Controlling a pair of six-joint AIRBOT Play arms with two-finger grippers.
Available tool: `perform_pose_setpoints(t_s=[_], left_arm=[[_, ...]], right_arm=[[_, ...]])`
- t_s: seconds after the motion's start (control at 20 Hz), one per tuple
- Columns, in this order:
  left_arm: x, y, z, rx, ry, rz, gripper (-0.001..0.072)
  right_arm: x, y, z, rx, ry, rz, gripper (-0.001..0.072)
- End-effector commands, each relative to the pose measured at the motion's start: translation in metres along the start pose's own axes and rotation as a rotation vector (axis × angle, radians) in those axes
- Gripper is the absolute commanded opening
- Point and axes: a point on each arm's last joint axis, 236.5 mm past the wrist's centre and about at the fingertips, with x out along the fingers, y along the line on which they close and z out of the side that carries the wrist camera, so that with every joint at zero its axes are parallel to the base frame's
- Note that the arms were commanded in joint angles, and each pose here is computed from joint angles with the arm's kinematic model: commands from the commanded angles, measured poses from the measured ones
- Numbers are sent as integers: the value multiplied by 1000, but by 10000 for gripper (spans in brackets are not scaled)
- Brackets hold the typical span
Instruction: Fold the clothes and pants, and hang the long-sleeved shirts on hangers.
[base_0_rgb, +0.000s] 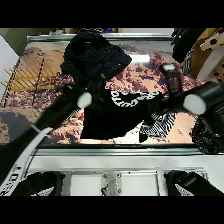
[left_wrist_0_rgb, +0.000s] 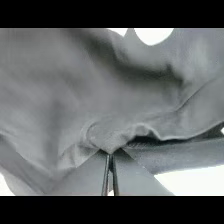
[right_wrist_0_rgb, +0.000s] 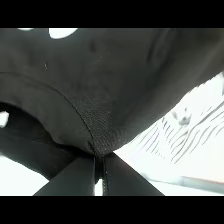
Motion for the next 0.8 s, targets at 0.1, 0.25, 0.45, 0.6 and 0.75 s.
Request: perform_pose_setpoints(t_s=[0.1, 0.25, 0.45, 0.6, 0.75], left_arm=[[-268, -20, 152, 26, -723, -102, 17], [-388, -63, 168, 110, -1025, -218, 16], [-465, -79, 161, 123, -1301, -313, 16], [-474, -71, 155, 113, -1328, -307, 15], [-438, -50, 161, 78, -1192, -228, 16]], right_arm=[[-148, -2, 120, -7, -446, 70, 19], [-233, 12, 153, -22, -655, 150, 19], [-284, 15, 161, -13, -819, 196, 19], [-291, 14, 161, 4, -837, 208, 19], [-271, 16, 164, 16, -795, 204, 19]])
